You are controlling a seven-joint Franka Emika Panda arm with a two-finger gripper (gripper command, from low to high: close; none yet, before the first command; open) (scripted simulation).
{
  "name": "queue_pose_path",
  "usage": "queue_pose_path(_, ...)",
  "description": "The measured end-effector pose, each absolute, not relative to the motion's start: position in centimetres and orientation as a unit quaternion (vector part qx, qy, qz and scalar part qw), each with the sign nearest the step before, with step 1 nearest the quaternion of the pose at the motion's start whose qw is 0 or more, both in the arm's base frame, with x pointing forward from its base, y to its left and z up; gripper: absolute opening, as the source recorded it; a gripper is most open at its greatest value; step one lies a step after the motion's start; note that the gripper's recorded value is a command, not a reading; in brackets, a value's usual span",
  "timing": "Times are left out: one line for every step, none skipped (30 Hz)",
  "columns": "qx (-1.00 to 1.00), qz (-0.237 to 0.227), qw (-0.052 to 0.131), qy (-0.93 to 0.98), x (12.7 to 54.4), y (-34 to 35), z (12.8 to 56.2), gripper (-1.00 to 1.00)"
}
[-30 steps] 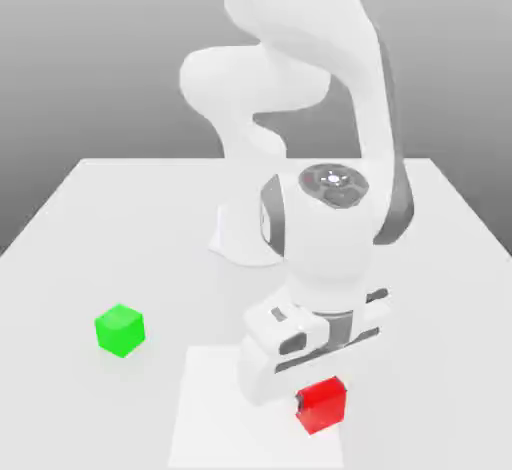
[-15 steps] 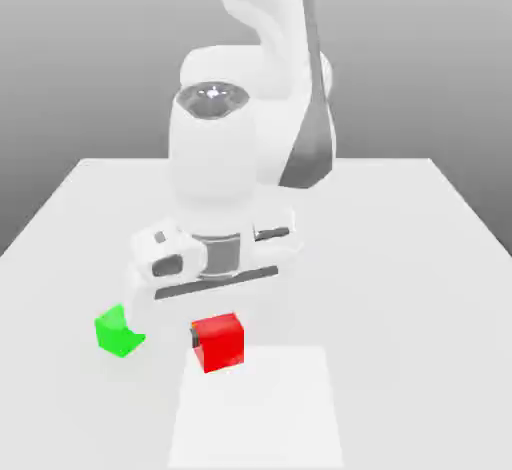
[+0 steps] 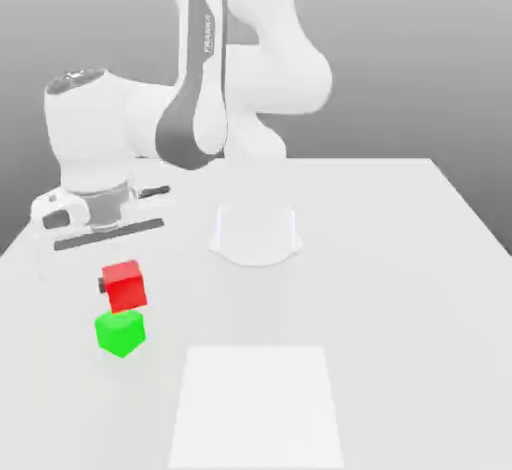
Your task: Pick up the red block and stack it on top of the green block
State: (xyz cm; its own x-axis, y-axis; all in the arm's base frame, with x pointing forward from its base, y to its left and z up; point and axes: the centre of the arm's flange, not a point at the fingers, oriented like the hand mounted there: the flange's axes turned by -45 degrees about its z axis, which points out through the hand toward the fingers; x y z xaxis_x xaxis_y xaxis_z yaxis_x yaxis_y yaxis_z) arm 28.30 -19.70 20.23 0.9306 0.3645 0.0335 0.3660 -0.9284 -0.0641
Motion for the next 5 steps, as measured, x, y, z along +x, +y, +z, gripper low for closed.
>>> queue_pose_path(-0.982,-0.010,0.033,-0.186,28.3,-19.7,19.8,-1.00)
queue_pose_path(-0.982,-0.009,0.031,-0.186,28.2,-19.7,19.3,-1.00)
queue_pose_path(-0.982,-0.008,0.027,-0.185,28.1,-19.8,18.9,-1.00)
queue_pose_path(-0.983,-0.006,0.022,-0.184,28.0,-19.9,18.6,-1.00)
queue_pose_path(-0.983,-0.004,0.016,-0.185,27.9,-20.0,18.3,-1.00)
